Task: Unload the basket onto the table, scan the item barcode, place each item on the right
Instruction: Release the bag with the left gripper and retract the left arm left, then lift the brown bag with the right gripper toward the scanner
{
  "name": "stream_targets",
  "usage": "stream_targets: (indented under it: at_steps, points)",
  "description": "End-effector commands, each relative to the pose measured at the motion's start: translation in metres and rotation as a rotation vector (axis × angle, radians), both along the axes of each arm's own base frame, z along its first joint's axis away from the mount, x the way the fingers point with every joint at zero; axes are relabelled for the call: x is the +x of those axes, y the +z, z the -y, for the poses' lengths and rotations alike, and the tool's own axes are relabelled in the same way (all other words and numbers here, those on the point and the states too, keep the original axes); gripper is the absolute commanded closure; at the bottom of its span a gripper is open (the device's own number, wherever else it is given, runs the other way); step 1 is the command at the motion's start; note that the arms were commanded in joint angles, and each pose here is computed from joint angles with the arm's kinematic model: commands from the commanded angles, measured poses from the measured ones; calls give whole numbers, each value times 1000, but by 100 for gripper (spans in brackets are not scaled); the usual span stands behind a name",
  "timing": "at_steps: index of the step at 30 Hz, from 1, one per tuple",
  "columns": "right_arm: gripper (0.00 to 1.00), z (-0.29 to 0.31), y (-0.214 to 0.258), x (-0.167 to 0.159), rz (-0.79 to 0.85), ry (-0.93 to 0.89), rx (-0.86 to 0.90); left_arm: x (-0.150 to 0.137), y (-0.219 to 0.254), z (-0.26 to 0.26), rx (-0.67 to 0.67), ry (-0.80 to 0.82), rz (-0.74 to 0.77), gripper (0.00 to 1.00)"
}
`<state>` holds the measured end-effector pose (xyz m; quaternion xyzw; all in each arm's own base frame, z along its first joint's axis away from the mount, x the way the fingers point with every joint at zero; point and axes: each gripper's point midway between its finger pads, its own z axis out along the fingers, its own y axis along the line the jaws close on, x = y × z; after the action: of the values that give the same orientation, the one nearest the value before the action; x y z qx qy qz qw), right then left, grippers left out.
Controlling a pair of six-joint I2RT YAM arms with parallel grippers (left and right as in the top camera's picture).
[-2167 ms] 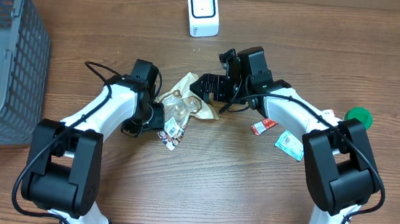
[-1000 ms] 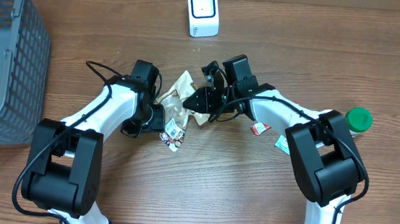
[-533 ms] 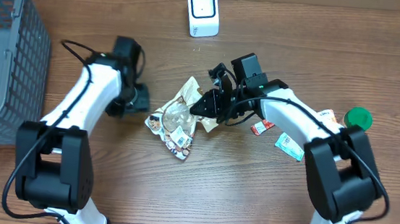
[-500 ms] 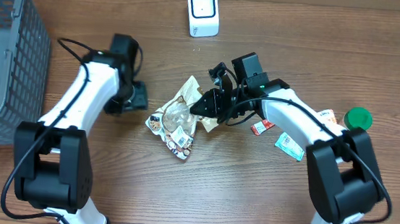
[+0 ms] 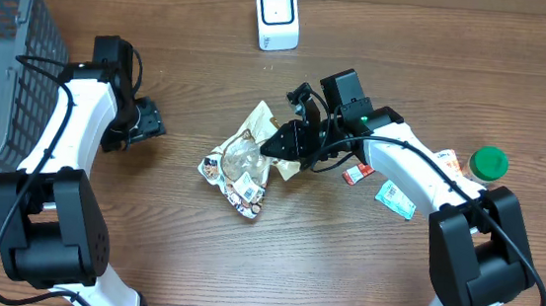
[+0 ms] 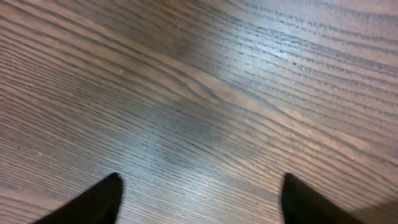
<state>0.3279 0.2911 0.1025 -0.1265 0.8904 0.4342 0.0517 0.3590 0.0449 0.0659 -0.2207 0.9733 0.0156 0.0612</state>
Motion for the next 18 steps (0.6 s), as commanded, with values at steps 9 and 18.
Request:
stream_targets:
  at_steps: [9,18]
  points:
    - [96,-5,53,29,70,-110,124,3,1,6,-24,-3,1,0]
    - [96,12,171,77,556,-229,90,3,1,6,-24,-2,1,0]
